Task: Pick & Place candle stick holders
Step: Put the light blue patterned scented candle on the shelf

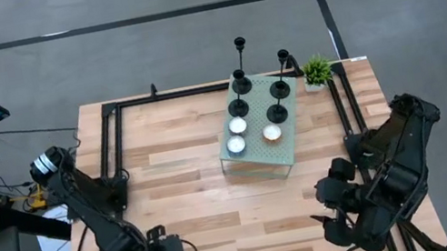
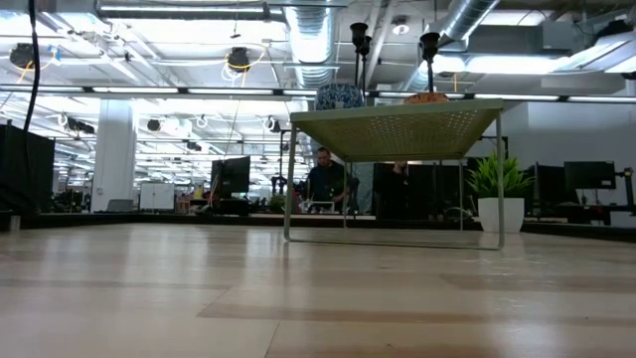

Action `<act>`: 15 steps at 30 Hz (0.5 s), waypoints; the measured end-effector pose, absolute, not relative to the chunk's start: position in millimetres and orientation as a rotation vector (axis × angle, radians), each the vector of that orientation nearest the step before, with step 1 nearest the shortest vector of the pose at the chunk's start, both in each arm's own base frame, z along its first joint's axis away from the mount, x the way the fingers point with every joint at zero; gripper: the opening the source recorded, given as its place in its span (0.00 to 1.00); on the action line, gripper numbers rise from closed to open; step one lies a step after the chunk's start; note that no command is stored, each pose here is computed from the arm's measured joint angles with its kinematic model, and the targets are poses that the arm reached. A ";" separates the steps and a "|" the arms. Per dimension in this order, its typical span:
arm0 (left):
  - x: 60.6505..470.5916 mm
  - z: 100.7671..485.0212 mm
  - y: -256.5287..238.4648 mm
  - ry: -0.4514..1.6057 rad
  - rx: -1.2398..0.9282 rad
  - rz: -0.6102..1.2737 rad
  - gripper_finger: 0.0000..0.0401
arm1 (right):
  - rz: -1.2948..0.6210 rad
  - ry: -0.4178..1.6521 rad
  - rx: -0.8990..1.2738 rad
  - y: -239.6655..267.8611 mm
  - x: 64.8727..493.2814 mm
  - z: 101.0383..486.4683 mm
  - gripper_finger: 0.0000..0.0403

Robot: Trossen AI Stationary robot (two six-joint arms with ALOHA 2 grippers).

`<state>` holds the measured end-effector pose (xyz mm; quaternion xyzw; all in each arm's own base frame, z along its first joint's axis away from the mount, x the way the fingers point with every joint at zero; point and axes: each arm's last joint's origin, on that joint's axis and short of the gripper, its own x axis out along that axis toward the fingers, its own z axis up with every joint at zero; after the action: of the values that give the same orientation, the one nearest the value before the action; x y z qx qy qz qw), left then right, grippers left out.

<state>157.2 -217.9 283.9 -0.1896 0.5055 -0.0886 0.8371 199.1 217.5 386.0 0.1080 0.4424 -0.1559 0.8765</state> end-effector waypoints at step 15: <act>164.8 277.7 -228.5 1.222 -0.405 -0.429 0.81 | -0.336 0.900 0.221 217.7 199.0 386.1 0.87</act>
<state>164.8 -228.5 277.7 -0.1874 0.5653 -0.1983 0.7785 199.0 217.7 386.1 0.1062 0.4320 -0.1612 0.8810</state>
